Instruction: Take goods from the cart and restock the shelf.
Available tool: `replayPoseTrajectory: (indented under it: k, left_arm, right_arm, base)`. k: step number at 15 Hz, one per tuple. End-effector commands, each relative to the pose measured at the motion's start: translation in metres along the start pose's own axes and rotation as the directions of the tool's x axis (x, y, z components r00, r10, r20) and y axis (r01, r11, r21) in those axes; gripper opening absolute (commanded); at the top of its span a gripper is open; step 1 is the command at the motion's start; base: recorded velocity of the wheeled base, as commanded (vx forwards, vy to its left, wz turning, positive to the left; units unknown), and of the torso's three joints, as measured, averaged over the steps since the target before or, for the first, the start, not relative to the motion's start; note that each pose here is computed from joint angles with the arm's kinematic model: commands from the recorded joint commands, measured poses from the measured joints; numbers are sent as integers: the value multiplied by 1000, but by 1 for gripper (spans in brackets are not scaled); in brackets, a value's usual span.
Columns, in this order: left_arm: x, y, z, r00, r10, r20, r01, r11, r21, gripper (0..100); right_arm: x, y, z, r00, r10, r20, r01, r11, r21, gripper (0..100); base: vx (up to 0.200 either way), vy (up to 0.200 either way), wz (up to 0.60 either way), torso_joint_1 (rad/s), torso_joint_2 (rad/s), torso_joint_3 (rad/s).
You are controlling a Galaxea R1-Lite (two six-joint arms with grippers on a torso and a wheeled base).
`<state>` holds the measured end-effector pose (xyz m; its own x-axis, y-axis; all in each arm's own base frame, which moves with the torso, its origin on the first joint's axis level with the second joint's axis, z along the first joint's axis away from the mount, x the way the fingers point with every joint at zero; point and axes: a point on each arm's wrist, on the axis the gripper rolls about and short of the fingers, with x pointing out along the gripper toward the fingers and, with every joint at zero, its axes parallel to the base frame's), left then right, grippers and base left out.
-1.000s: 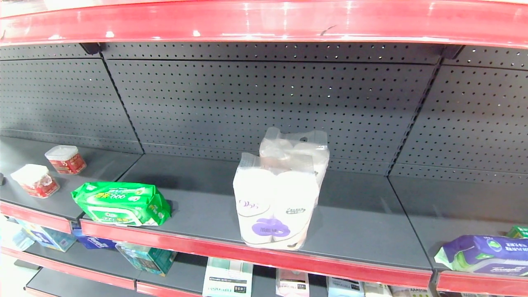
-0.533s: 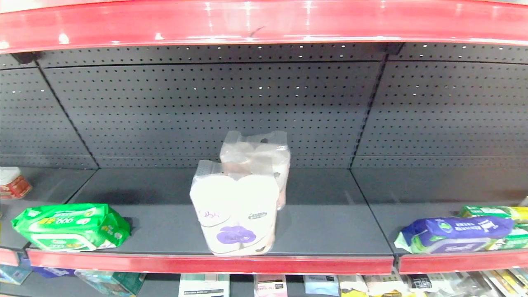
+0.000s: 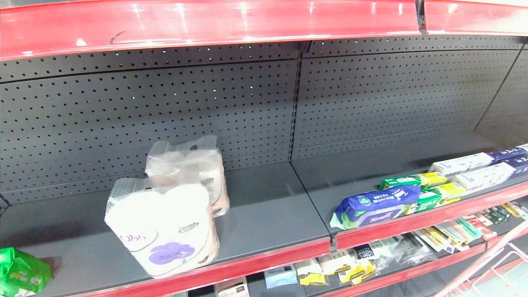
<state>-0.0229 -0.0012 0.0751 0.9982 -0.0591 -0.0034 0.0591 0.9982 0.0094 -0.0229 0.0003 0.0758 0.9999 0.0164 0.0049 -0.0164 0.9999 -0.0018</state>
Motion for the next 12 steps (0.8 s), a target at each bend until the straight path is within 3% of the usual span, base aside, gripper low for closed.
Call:
replayPoseTrajectory:
  k: [1, 2, 3, 4, 5, 6, 7, 8, 10, 12]
  left_arm:
    - [-1, -1, 9, 999, -28, 31, 28, 1000, -5, 100]
    - [-6, 0, 46, 994, -38, 103, 42, 998, -36, 100]
    - [11, 3, 128, 993, 32, 110, -11, 982, -190, 100]
    - [17, 5, 153, 989, 81, 123, -50, 970, -239, 100]
    - [36, 8, 165, 981, 186, 52, -170, 960, -220, 100]
    - [44, 10, 153, 958, 283, -50, -288, 947, -142, 100]
    - [47, 13, 135, 905, 381, -190, -399, 914, -67, 100]
    - [50, 14, 124, 871, 398, -289, -423, 906, -27, 100]
    - [57, 14, 104, 811, 389, -438, -415, 909, 38, 100]
    - [67, 15, 94, 771, 382, -509, -409, 910, 64, 100]
  right_arm:
    - [0, 0, 0, 1000, 0, 0, 0, 1000, 0, 100]
    - [0, 0, 0, 1000, -1, 0, 1, 1000, 0, 100]
    - [0, 0, 0, 1000, 0, 0, 0, 1000, 0, 100]
    - [0, 0, 0, 1000, -1, 0, 1, 1000, 0, 100]
    - [0, 0, 0, 1000, 0, 0, 0, 1000, 0, 100]
    - [0, 0, 0, 1000, 0, 0, 0, 1000, 0, 100]
    - [0, 0, 0, 1000, 0, 0, 0, 1000, 0, 100]
    - [0, 0, 0, 1000, 0, 0, 0, 1000, 0, 100]
    - [0, 0, 0, 1000, 0, 0, 0, 1000, 0, 100]
    - [0, 0, 0, 1000, 0, 0, 0, 1000, 0, 100]
  base:
    - [0, 0, 0, 0, 0, 0]
    - [0, 0, 0, 0, 0, 0]
    - [0, 0, 0, 0, 0, 0]
    - [0, 0, 0, 0, 0, 0]
    - [0, 0, 0, 0, 0, 0]
    - [0, 0, 0, 0, 0, 0]
    - [0, 0, 0, 0, 0, 0]
    - [0, 0, 0, 0, 0, 0]
    - [0, 0, 0, 0, 0, 0]
    - [0, 0, 0, 0, 0, 0]
